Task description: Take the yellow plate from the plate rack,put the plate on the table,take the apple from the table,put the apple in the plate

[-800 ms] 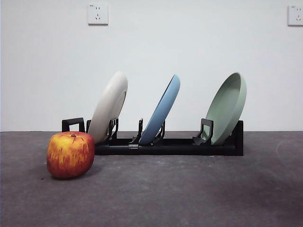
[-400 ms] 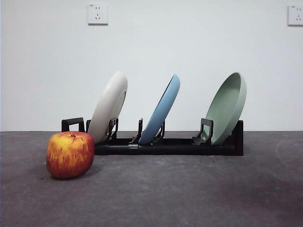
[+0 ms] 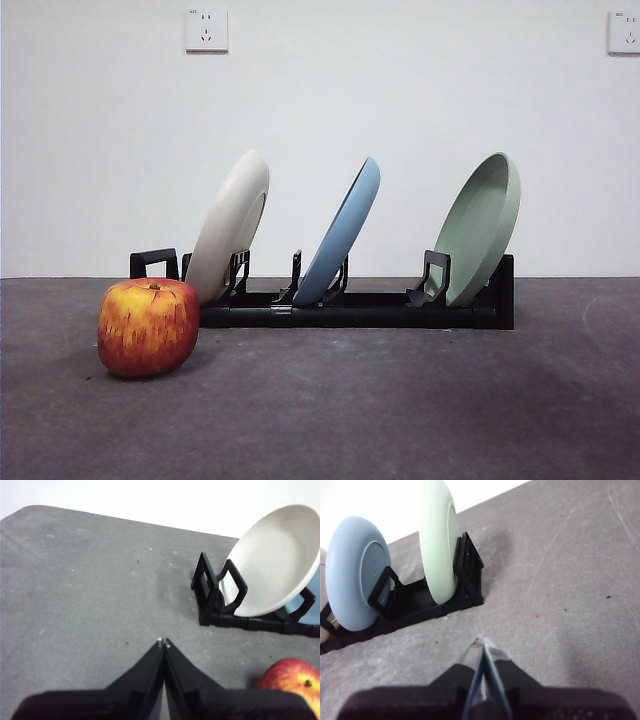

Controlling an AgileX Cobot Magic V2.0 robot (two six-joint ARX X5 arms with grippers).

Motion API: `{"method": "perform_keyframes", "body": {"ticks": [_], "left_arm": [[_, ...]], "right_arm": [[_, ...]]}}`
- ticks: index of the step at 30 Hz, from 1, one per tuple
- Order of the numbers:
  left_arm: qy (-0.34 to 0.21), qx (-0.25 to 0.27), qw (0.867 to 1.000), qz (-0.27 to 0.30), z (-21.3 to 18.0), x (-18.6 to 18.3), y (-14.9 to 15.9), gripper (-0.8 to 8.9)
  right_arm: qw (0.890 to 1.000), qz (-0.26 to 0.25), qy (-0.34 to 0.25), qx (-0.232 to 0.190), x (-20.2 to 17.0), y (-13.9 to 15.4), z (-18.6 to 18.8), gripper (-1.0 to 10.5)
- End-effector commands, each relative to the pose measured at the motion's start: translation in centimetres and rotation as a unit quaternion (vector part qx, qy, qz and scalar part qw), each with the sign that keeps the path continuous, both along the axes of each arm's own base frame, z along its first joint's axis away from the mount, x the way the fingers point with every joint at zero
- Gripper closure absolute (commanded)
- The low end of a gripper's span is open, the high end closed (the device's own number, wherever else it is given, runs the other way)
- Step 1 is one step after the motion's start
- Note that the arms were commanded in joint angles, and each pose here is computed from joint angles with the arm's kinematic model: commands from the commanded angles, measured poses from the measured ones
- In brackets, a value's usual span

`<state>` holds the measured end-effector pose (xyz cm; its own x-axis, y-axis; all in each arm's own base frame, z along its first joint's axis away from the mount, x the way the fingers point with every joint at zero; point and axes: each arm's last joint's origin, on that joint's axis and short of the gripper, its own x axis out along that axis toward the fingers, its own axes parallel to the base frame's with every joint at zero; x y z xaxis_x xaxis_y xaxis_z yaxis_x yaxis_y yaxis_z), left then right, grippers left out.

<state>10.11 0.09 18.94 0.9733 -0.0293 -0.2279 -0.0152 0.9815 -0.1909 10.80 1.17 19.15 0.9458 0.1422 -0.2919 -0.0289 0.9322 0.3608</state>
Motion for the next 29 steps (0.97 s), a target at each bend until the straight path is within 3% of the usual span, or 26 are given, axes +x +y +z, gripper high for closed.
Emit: {"method": "perform_keyframes", "body": {"ticks": [1,4,8,13,17,21,29], "left_arm": [[-0.002,-0.003,1.0,0.001,1.4,0.4,0.0,8.21],[0.005,-0.005,1.0,-0.013,3.9,1.7,0.0,8.21],[0.044,-0.02,0.997,-0.064,7.3,4.4,-0.2,8.21],[0.101,-0.069,0.974,-0.19,10.1,9.1,-0.9,8.19],[0.14,-0.086,0.959,-0.231,11.6,12.7,-1.3,8.1],[0.164,-0.097,0.943,-0.273,12.7,16.3,-2.6,5.49],[0.179,-0.09,0.928,-0.315,13.7,21.1,-5.9,5.48]], "right_arm": [[1.0,0.005,0.006,0.002,0.6,0.1,1.3,9.6],[0.998,0.053,0.016,-0.011,2.0,0.5,3.4,9.6],[0.994,0.108,0.034,0.003,4.3,1.0,5.9,9.5],[0.981,0.192,0.04,0.009,7.0,1.7,8.7,9.4],[0.976,0.208,0.059,0.0,8.4,1.9,10.6,7.2],[0.975,0.21,0.071,-0.002,9.2,2.0,11.3,7.2],[0.975,0.21,0.071,-0.002,9.3,2.0,11.4,7.2]]}}
